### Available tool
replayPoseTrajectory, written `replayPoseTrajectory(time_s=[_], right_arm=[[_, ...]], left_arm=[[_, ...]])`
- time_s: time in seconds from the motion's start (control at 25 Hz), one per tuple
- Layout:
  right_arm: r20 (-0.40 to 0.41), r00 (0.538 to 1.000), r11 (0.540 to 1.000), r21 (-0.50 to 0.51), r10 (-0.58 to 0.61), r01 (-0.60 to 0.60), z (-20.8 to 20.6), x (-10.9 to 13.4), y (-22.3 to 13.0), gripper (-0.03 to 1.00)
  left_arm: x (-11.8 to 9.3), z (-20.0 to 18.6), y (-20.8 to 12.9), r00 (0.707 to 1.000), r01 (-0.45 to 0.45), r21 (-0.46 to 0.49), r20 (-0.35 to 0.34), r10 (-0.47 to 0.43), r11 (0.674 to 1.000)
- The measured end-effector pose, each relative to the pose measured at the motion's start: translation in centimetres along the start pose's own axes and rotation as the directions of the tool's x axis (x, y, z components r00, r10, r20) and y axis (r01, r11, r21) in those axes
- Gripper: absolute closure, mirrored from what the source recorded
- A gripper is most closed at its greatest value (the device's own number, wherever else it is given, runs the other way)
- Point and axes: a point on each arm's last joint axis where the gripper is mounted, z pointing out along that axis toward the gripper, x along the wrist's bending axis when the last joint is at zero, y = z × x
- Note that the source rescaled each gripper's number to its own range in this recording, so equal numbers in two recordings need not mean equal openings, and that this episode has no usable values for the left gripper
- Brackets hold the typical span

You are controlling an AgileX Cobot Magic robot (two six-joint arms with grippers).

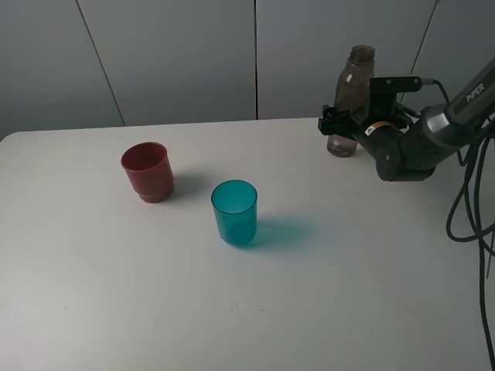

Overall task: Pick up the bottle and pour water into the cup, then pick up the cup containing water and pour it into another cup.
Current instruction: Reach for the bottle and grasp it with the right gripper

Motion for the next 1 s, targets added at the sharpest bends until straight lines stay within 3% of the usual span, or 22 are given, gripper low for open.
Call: replayPoseTrajectory(time_s=[0.28,0.92,0.96,1.0], right_arm=[[-0.044,0.999,1.000,-0.009,-0.028,0.027,-0.02,0.40,0.06,-0.03],[-0.047,0.998,0.999,-0.016,-0.034,0.034,0.10,0.12,0.21,-0.03],[-0.047,0.998,0.999,-0.016,-0.034,0.034,0.10,0.12,0.21,0.01],[-0.047,0.998,0.999,-0.016,-0.034,0.034,0.10,0.12,0.21,0.22]], left_arm=[[0.00,0.00,0.00,1.000,0.000,0.000,0.000,0.000,1.000],[0.00,0.00,0.00,1.000,0.000,0.000,0.000,0.000,1.000],[0.00,0.00,0.00,1.000,0.000,0.000,0.000,0.000,1.000],[0.00,0.00,0.00,1.000,0.000,0.000,0.000,0.000,1.000]])
